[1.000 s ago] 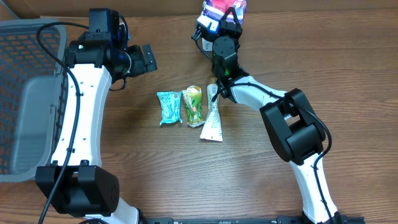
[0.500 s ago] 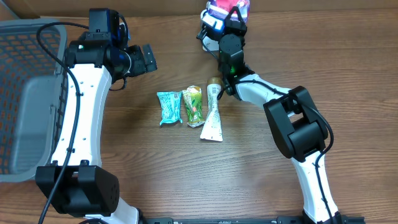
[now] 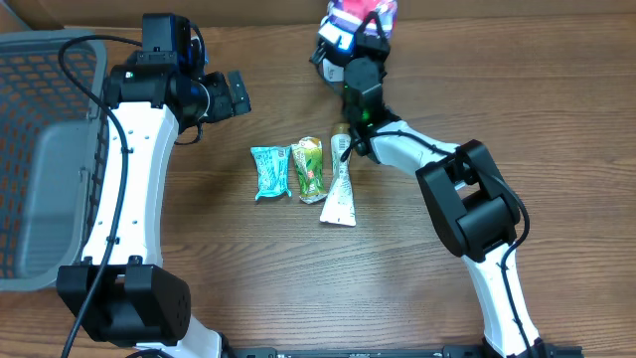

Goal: Scan the item barcode
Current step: 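Hold the purple pack in front of the white scanner, then carry the purple pack to the right table edge and release it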

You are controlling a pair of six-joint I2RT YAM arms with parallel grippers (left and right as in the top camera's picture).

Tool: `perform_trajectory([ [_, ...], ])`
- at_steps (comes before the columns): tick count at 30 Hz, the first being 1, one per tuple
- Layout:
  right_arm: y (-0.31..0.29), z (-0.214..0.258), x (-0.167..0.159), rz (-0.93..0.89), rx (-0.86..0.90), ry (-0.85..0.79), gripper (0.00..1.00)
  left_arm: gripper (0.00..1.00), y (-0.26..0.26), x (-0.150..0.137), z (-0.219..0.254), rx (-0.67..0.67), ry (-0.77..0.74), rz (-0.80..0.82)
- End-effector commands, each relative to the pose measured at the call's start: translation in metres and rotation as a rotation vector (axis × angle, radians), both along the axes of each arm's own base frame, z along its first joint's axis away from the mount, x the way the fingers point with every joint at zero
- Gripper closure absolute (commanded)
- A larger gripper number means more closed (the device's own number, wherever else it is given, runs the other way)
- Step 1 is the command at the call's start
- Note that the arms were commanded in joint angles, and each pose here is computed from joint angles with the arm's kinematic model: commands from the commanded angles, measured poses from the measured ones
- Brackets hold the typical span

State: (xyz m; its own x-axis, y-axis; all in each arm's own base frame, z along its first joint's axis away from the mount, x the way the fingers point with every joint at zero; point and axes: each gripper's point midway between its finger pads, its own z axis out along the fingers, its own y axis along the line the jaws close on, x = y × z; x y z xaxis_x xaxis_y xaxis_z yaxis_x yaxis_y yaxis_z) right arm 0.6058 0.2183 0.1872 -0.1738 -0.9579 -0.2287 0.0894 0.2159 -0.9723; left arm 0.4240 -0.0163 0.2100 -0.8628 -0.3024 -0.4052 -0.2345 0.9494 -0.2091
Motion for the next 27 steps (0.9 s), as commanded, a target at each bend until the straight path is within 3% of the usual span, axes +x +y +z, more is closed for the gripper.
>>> perform_trajectory([
  [1, 0.004, 0.083, -0.022, -0.014, 0.057, -0.057, 0.96, 0.0, -0.001, 0.001, 0.011, -0.014, -0.027, 0.004],
  [6, -0.002, 0.13, -0.057, -0.005, 0.215, 0.028, 0.96, 0.0, -0.001, 0.001, 0.011, -0.014, -0.027, 0.004],
  [10, -0.004, 0.152, -0.102, 0.03, 0.468, 0.135, 0.96, 0.0, -0.001, 0.001, 0.011, -0.014, -0.027, 0.004],
  [12, -0.003, 0.147, -0.129, 0.068, 0.639, 0.252, 0.96, 0.0, -0.001, 0.001, 0.011, -0.014, -0.027, 0.004],
  [17, 0.009, 0.106, -0.203, 0.163, 1.038, 0.762, 0.96, 0.01, -0.001, 0.001, 0.011, -0.014, -0.027, 0.004],
  [21, -0.023, 0.063, -0.229, -0.085, 1.322, 1.01, 0.96, 0.0, -0.001, 0.001, 0.011, -0.014, -0.027, 0.004],
  [24, -0.07, 0.026, -0.236, -0.396, 1.46, 1.029, 0.96, 0.0, -0.001, 0.001, 0.011, -0.014, -0.027, 0.004],
  [27, -0.108, -0.006, -0.236, -0.554, 1.512, 1.019, 0.96, 0.0, -0.001, 0.001, 0.011, -0.014, -0.027, 0.004],
])
